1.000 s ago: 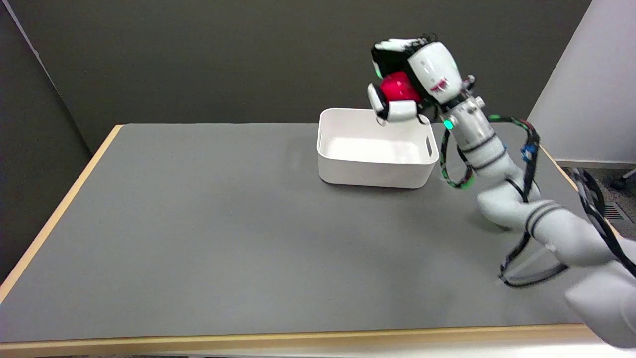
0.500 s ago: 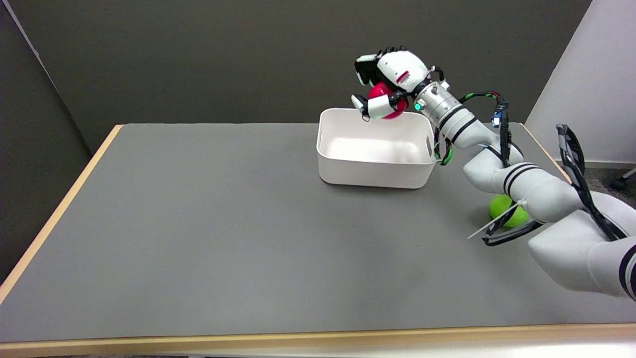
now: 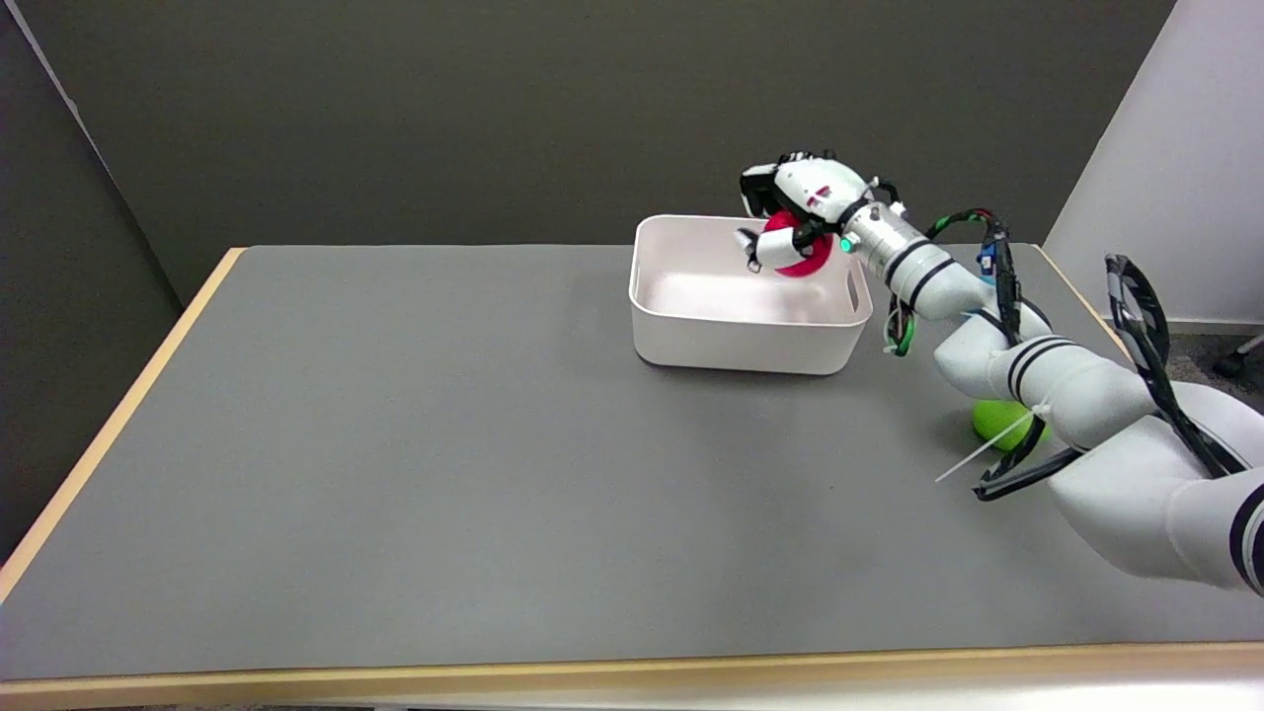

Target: Place the red apple into the white box.

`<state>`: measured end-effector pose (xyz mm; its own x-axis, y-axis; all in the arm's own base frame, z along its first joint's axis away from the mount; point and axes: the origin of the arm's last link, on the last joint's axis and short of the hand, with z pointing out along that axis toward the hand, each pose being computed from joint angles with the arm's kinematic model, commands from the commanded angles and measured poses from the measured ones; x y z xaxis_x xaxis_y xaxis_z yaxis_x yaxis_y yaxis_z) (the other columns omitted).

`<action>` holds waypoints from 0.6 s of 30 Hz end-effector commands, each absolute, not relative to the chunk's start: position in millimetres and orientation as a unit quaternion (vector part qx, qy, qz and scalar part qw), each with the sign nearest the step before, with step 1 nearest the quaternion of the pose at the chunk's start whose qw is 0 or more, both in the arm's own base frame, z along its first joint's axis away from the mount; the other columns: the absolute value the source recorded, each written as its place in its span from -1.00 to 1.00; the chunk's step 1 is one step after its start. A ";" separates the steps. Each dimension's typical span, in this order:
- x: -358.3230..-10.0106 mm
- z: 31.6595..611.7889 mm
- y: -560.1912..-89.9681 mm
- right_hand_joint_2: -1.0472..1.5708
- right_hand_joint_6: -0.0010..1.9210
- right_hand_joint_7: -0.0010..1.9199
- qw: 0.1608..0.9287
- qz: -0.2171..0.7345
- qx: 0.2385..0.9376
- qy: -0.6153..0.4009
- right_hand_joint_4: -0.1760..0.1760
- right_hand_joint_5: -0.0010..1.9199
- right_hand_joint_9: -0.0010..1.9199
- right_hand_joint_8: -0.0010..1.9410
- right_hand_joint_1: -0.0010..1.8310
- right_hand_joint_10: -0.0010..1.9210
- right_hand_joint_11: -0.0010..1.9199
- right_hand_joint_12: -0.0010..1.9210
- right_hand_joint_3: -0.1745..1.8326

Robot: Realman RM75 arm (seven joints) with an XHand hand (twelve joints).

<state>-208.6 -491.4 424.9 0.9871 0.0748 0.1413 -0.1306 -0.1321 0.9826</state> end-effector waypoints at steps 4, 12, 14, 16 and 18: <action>-215.8 425.4 -465.9 0.43 -0.23 -0.55 0.625 0.177 0.756 -0.077 0.12 -0.68 -0.60 -0.31 -0.51 0.10 -0.93 0.75 0.09; -189.5 397.0 -463.6 0.31 -0.85 -1.00 0.562 0.239 0.788 -0.083 0.41 -0.98 -1.00 -0.89 -0.57 -0.76 -1.00 -0.40 0.17; -177.2 390.7 -457.9 0.30 -0.90 -1.00 0.539 0.266 0.796 -0.071 0.44 -0.99 -1.00 -0.97 -0.60 -0.92 -1.00 -0.55 0.15; -157.3 384.3 -444.8 0.30 -0.91 -1.00 0.508 0.301 0.806 -0.044 0.43 -1.00 -1.00 -1.00 -0.62 -0.99 -1.00 -0.63 0.13; -141.6 382.1 -429.4 0.29 -0.90 -1.00 0.487 0.320 0.812 -0.022 0.39 -1.00 -1.00 -1.00 -0.64 -1.00 -1.00 -0.65 0.12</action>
<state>-205.8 -473.5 415.8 0.9321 0.1155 0.3432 -0.3110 -0.2302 0.9221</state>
